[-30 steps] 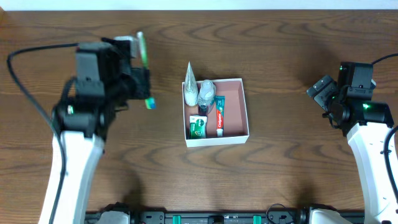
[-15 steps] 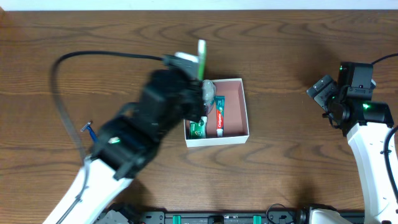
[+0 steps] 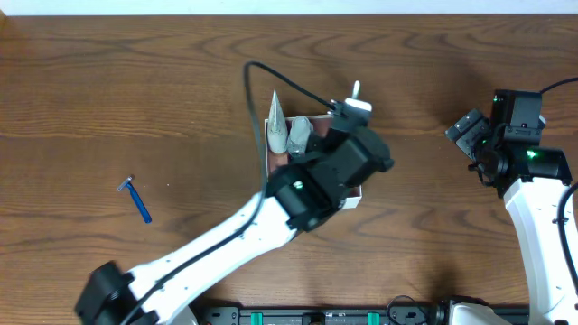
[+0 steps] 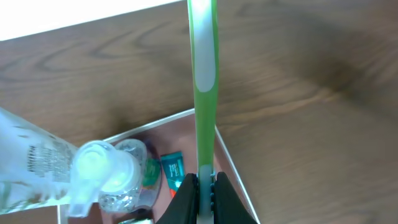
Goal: Pack container
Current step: 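Lift the toothbrush and carry it upright into the box, then lower the toothbrush into the box beside the toothpaste and open the left gripper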
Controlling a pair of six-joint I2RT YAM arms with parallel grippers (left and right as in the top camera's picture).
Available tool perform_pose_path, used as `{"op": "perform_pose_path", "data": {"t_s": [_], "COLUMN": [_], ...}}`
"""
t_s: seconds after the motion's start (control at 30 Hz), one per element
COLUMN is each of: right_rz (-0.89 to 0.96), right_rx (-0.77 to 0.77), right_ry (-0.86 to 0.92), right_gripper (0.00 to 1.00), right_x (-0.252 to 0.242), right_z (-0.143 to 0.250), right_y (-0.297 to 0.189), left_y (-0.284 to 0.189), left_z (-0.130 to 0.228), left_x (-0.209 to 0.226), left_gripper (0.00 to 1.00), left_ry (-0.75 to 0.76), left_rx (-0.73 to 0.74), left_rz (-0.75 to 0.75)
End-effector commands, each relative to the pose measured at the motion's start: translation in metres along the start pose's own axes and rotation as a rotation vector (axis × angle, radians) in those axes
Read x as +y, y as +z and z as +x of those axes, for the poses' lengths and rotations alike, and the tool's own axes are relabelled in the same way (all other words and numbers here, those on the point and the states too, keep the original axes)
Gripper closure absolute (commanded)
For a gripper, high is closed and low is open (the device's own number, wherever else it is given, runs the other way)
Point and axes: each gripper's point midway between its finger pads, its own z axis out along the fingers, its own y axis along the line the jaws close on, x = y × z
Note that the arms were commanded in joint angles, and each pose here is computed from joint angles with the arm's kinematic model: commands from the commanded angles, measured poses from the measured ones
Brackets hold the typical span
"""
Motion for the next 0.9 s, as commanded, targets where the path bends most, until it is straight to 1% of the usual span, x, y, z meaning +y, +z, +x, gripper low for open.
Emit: {"op": "perform_pose_path", "data": {"t_s": [0.0,0.2,0.37,0.63,0.87], "right_rz": [-0.001,-0.001,-0.001,-0.001,-0.001], "right_rx": [-0.017,-0.017,-0.017,-0.017,-0.017], "right_ry": [-0.001,-0.001,-0.001,-0.001,-0.001], "right_gripper": [0.01,0.01,0.01,0.01,0.01], "right_x": [-0.002,-0.002,-0.002,-0.002,-0.002], "right_z": [-0.004,-0.004,-0.004,-0.004,-0.004], "right_y": [-0.004,-0.004,-0.004,-0.004,-0.004], "left_y": [0.015,0.045,0.063,0.078,0.086], "left_z": [0.002,0.027,0.045,0.066,0.087], "left_x": [0.007,0.009,0.012,0.019,0.017], "left_gripper": [0.94,0.94,0.94,0.94,0.94], "left_ry": [-0.026,-0.026,-0.066,-0.185,-0.185], "left_rx": [-0.014,0.033,0.072,0.104,0.167], "left_rz": [-0.088,-0.159,-0.193,-0.236,-0.232]}}
